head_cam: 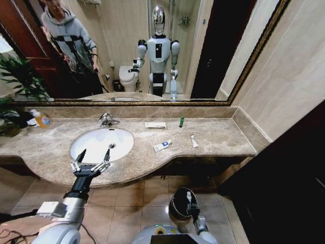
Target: Pick up the trash from the sink and place it in the trash bin.
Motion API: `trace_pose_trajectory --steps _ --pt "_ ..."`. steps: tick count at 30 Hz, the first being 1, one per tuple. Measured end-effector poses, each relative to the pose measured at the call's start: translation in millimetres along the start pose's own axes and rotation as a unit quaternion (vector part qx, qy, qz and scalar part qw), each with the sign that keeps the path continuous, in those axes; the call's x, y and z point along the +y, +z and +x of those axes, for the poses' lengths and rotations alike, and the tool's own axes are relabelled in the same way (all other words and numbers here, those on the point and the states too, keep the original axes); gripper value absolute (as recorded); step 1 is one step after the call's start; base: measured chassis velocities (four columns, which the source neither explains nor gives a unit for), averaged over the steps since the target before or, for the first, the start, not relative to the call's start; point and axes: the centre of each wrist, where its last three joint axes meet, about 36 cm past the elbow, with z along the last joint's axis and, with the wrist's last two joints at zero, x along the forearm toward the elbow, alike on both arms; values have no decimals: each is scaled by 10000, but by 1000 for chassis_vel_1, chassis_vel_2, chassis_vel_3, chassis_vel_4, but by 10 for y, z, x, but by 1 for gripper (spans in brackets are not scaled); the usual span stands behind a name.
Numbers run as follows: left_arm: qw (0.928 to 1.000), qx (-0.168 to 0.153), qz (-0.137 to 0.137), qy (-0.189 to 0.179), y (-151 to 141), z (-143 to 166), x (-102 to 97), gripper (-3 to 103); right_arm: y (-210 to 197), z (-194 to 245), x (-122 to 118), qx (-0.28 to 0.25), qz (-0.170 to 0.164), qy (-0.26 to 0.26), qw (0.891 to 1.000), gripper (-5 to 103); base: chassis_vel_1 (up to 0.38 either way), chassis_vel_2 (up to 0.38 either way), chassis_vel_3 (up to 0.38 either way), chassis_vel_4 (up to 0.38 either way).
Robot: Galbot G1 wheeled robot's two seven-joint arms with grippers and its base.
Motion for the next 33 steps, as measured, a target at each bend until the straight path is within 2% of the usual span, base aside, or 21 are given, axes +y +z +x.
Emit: trace_pose_trajectory --steps 2,3,4,6,8,9,11,14,15,18,19,21,22,25,26,27,31,33 --pt "10000 0 0 0 0 0 0 100 -1 -1 -2 25 4 -10 10000 9 0 0 0 0" --pt "10000 0 0 1 0 0 0 100 -7 -1 -12 83 18 -33 10000 20 0 0 0 0" --pt "10000 0 0 1 0 0 0 100 -7 -1 -12 83 18 -33 10000 20 0 0 0 0" --pt "10000 0 0 0 0 0 0 100 -12 27 -47 86 58 -53 9999 30 0 0 0 0" --pt "10000 0 0 0 0 0 0 100 -8 43 -53 84 65 -55 9999 30 0 0 0 0" --pt "10000 0 0 1 0 0 0 100 5 90 -61 91 57 -50 9999 41 0 0 0 0" --pt "10000 0 0 1 0 0 0 100 7 111 -63 84 39 -40 9999 41 0 0 0 0" --pt "10000 0 0 0 0 0 0 100 -2 170 -50 27 -84 23 10000 57 0 0 0 0" --pt "10000 0 0 0 0 0 0 100 -2 170 -50 27 -84 23 10000 57 0 0 0 0" --pt "10000 0 0 0 0 0 0 100 -27 218 -40 -79 -152 84 9998 74 0 0 0 0" --pt "10000 0 0 0 0 0 0 100 -27 218 -40 -79 -152 84 9998 74 0 0 0 0" --pt "10000 0 0 0 0 0 0 100 -146 316 -63 -391 -345 357 9980 84 0 0 0 0" --pt "10000 0 0 0 0 0 0 100 -146 316 -63 -391 -345 357 9980 84 0 0 0 0" --pt "10000 0 0 1 0 0 0 100 -470 707 -189 -953 -683 861 9894 98 0 0 0 0" --pt "10000 0 0 1 0 0 0 100 -470 707 -189 -953 -683 861 9894 98 0 0 0 0" --pt "10000 0 0 0 0 0 0 100 -524 957 -236 -1087 -711 1059 9859 99 0 0 0 0" --pt "10000 0 0 0 0 0 0 100 -587 1339 -314 -1306 -684 1340 9799 100 0 0 0 0" --pt "10000 0 0 1 0 0 0 100 -718 1576 -416 -1393 -816 1440 9763 100 0 0 0 0"
